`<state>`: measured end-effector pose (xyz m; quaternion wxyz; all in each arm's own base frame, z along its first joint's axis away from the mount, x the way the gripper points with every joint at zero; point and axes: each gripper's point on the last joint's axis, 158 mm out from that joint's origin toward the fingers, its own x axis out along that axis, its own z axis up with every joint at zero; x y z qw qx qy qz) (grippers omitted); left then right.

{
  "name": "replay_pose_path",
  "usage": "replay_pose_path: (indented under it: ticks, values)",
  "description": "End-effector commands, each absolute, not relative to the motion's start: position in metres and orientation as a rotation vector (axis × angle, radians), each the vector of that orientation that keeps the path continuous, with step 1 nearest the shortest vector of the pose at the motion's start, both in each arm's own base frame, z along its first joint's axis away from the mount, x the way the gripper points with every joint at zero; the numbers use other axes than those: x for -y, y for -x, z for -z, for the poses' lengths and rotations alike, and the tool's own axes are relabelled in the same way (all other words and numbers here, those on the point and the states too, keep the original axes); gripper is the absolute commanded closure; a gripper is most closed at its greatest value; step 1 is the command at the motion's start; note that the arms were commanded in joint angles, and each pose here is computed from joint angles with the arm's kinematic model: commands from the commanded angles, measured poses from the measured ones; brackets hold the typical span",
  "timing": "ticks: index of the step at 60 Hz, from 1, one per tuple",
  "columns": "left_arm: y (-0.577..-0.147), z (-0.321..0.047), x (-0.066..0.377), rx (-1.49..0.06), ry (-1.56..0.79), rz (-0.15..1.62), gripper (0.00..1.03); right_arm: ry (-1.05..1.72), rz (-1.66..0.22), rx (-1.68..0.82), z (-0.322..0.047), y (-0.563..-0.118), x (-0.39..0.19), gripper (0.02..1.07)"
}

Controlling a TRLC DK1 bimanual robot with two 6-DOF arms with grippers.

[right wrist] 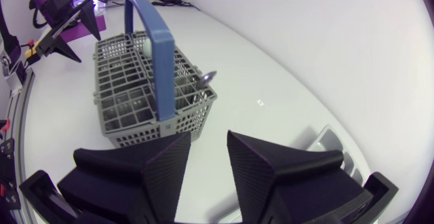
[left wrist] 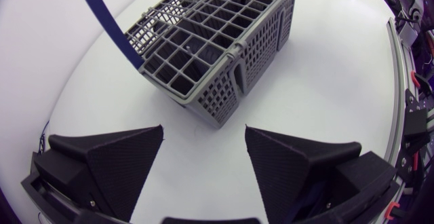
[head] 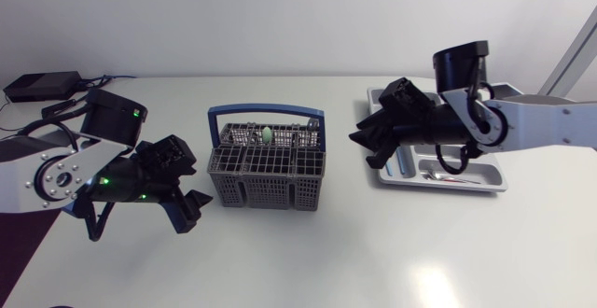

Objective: Unload the cutlery basket into the drawer organizer.

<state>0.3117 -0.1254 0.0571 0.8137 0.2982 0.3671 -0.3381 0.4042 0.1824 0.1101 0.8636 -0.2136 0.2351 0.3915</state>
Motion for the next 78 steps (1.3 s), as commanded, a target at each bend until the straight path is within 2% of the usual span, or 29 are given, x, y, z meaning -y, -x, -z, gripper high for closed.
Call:
replay_pose_path:
  ticks: [1, 7, 14, 17, 33, 43, 48, 61, 78]
  values:
    - [-0.308, -0.043, 0.121, -0.828, -0.603, 0.710, 0.05, 0.400, -0.811, -0.549, -0.088, -0.424, -0.184, 0.57]
    - [-0.310, -0.041, 0.120, -0.831, -0.588, 0.700, 0.05, 0.369, -0.799, -0.555, -0.079, -0.449, -0.190, 0.65]
    - [-0.310, -0.035, 0.120, -0.837, -0.579, 0.701, 0.05, 0.325, -0.783, -0.558, -0.078, -0.476, -0.197, 0.66]
    - [-0.311, -0.034, 0.120, -0.835, -0.575, 0.698, 0.05, 0.300, -0.773, -0.554, -0.081, -0.490, -0.201, 0.70]
    - [-0.323, -0.031, 0.120, -0.821, -0.542, 0.677, 0.05, 0.191, -0.836, -0.612, -0.068, -0.524, -0.232, 0.70]
    - [-0.336, -0.031, 0.119, -0.802, -0.530, 0.655, 0.05, 0.173, -0.926, -0.682, -0.053, -0.508, -0.249, 0.70]
    - [-0.341, -0.032, 0.120, -0.788, -0.516, 0.656, 0.05, 0.170, -0.959, -0.708, -0.048, -0.498, -0.249, 0.76]
    - [-0.364, -0.033, 0.119, -0.762, -0.499, 0.632, 0.05, 0.165, -1.019, -0.743, -0.041, -0.465, -0.245, 0.76]
    - [-0.396, -0.038, 0.114, -0.732, -0.488, 0.596, 0.05, 0.174, -1.079, -0.744, -0.052, -0.415, -0.247, 0.76]
